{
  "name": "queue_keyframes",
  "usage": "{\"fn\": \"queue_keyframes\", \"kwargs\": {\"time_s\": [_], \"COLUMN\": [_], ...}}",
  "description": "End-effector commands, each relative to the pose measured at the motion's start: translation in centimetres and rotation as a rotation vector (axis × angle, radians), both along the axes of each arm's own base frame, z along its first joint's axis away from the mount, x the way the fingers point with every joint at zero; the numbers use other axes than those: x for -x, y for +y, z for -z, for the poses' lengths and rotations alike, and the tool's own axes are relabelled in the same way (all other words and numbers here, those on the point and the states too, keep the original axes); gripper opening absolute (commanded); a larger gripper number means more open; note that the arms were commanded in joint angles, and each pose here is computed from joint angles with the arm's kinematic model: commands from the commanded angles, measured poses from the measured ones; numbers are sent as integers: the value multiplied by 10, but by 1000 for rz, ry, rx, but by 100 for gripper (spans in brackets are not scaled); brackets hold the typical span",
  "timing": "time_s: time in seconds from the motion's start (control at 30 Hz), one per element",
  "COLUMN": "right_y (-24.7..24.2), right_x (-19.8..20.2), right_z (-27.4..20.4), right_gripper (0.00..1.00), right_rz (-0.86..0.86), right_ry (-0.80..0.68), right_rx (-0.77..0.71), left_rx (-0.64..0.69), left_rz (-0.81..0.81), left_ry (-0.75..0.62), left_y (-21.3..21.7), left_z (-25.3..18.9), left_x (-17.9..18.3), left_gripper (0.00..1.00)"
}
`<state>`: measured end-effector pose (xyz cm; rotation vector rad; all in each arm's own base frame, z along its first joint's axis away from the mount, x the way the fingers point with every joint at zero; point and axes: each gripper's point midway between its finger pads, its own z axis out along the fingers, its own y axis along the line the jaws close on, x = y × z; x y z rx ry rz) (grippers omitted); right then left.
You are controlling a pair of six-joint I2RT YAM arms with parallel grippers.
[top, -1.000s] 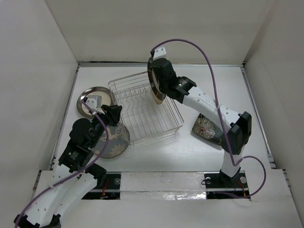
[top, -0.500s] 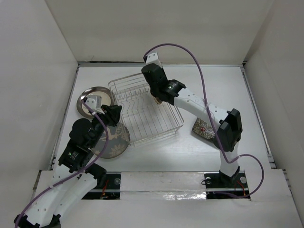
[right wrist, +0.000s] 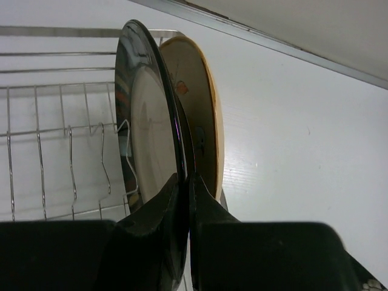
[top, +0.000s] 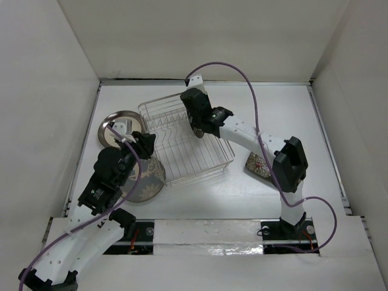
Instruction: Load the plates into the dish rack
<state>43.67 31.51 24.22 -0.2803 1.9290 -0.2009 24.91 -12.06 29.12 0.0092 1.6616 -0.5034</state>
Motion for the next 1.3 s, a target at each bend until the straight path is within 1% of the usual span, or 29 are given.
{"fn": "queue_keyframes", "kwargs": {"time_s": [0.0,0.03,0.1,0.13,0.23,0.27,0.37,0.4,0.43,0.53,0.6,0.63,0.67,0.7,0.73,0.77,0.8,0.83,0.87,0.9,0.93,0.97,1.03,1.07,1.1,1.13,1.17,1.2,1.27], "right_y": [11,8,4,5,-1,3,4,4,-4,-6,-18,-22,-34,-37,-46,-51,-66,-80,-92,-106,-126,-136,-162,-184,-197,-211,-235,-249,-279], "right_x": [-8,-9,-9,-6,-4,0,12,15,18,32,43,48,56,61,63,68,75,74,77,83,79,83,90,88,94,100,100,107,116], "right_z": [-40,-33,-41,-38,-59,-58,-82,-84,-99,-105,-123,-111,-122,-130,-107,-103,-113,-106,-75,-79,-70,-37,-28,-21,3,1,8,30,38], "right_gripper": [2,11,22,34,50,53,64,65,68,69,69,62,50,36,9,0,0,0,0,0,0,0,0,0,0,0,0,0,0], "right_rz": [-3,-8,-13,-27,-53,-83,-143,-156,-161,-208,-230,-227,-227,-236,-217,-211,-193,-160,-124,-103,-56,-36,19,65,115,141,217,280,375], "right_ry": [-86,-69,-85,-77,-108,-97,-121,-125,-152,-160,-195,-180,-203,-236,-211,-211,-242,-245,-208,-230,-237,-188,-196,-200,-164,-189,-210,-182,-209], "right_rx": [-258,-270,-307,-312,-382,-398,-455,-462,-487,-530,-574,-569,-592,-636,-626,-640,-688,-697,-676,-729,-742,-732,-786,-796,-799,-820,-822,-822,-832], "left_rx": [15,11,12,8,-3,-9,-13,-16,-24,-32,-31,-36,-39,-42,-44,-46,-44,-43,-44,-45,-50,-50,-44,-40,-38,-38,-38,-36,-30], "left_rz": [-22,-22,-37,-48,-55,-57,-74,-77,-74,-73,-84,-87,-87,-85,-85,-84,-85,-87,-85,-81,-77,-65,-61,-58,-56,-51,-39,-33,-17], "left_ry": [-13,-6,-11,-11,7,13,20,22,35,45,40,46,49,54,58,61,58,55,55,56,60,66,59,51,48,48,47,49,44], "left_y": [2,1,4,5,5,5,6,6,5,4,6,6,6,5,5,4,5,5,4,3,3,1,0,0,0,-1,-2,-3,-5], "left_z": [-10,-8,-9,-8,-4,-2,0,1,5,8,7,9,10,11,12,13,13,12,12,12,13,14,12,10,9,9,9,9,7], "left_x": [-4,-5,-6,-8,-11,-11,-15,-16,-18,-19,-20,-21,-21,-22,-22,-22,-23,-23,-23,-24,-24,-23,-22,-21,-21,-20,-19,-19,-16], "left_gripper": [23,23,25,26,26,26,27,27,27,27,27,27,27,27,27,27,27,27,26,25,24,22,17,15,8,6,3,0,0]}}
